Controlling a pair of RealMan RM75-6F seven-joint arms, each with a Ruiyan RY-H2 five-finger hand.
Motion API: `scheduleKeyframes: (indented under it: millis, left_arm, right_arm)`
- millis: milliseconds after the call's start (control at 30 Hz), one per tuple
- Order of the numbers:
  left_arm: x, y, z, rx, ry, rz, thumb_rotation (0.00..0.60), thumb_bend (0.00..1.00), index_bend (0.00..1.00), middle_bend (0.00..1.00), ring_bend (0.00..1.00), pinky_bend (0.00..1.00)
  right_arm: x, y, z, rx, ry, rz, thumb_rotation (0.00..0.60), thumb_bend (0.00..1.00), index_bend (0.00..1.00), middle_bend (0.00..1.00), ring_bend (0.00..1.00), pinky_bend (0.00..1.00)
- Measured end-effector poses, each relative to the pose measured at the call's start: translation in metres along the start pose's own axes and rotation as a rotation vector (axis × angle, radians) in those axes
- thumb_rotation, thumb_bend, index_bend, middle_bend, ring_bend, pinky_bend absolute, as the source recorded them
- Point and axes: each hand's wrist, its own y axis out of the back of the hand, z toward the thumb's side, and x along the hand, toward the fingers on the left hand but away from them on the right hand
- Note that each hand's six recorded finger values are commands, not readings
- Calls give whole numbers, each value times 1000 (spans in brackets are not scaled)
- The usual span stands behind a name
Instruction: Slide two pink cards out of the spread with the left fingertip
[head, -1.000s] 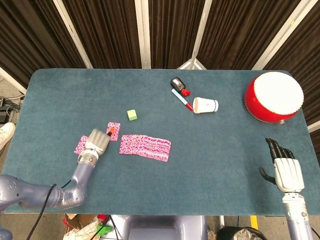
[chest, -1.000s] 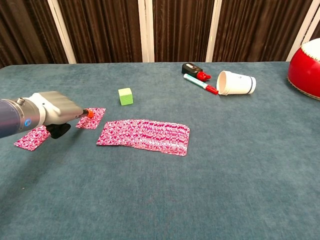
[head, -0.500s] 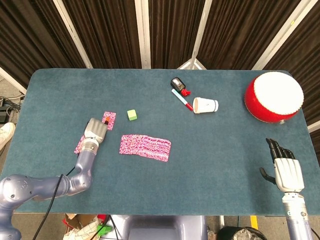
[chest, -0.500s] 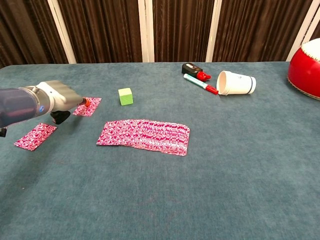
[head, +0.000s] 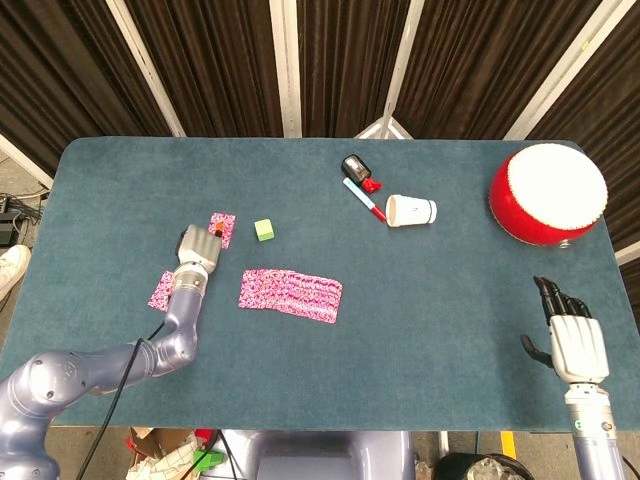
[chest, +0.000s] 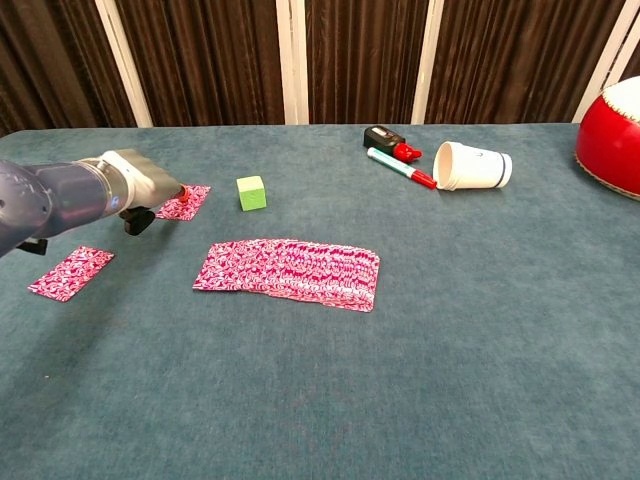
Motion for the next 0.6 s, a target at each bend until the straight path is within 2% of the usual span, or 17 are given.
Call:
scheduleKeyframes:
  millis: [67, 200, 333, 400, 467, 600]
  left_arm:
    - [-5, 7, -1, -8, -7, 21, 600, 713, 78, 817, 769, 697]
    - [-20, 22, -6, -32, -22, 64, 600, 689, 71, 773, 740, 697]
    - [-38, 35, -20, -47, -17, 95, 600, 670, 70, 664, 686, 691]
    - [-49, 41, -32, -55, -6, 109, 600, 622, 69, 555, 591, 662]
    - [-59, 44, -40, -67, -1, 113, 600, 527, 64, 433, 482, 603]
    - [-86, 43, -56, -113, -7, 98, 600, 374, 60, 296, 355, 468]
  right_arm:
    - [1, 1, 1, -3, 5, -5, 600, 284, 14, 150, 228, 238]
    - [2, 5, 3, -15, 12, -16, 600, 284, 14, 150, 228, 238]
    - [4, 8, 5, -23, 21, -22, 600, 284, 14, 150, 228, 238]
    - [5, 9, 6, -26, 24, -23, 600, 284, 14, 150, 228, 238]
    - [5, 10, 7, -31, 27, -25, 600, 284, 14, 150, 228, 238]
    - [6, 12, 7, -41, 28, -30, 600, 284, 14, 150, 228, 238]
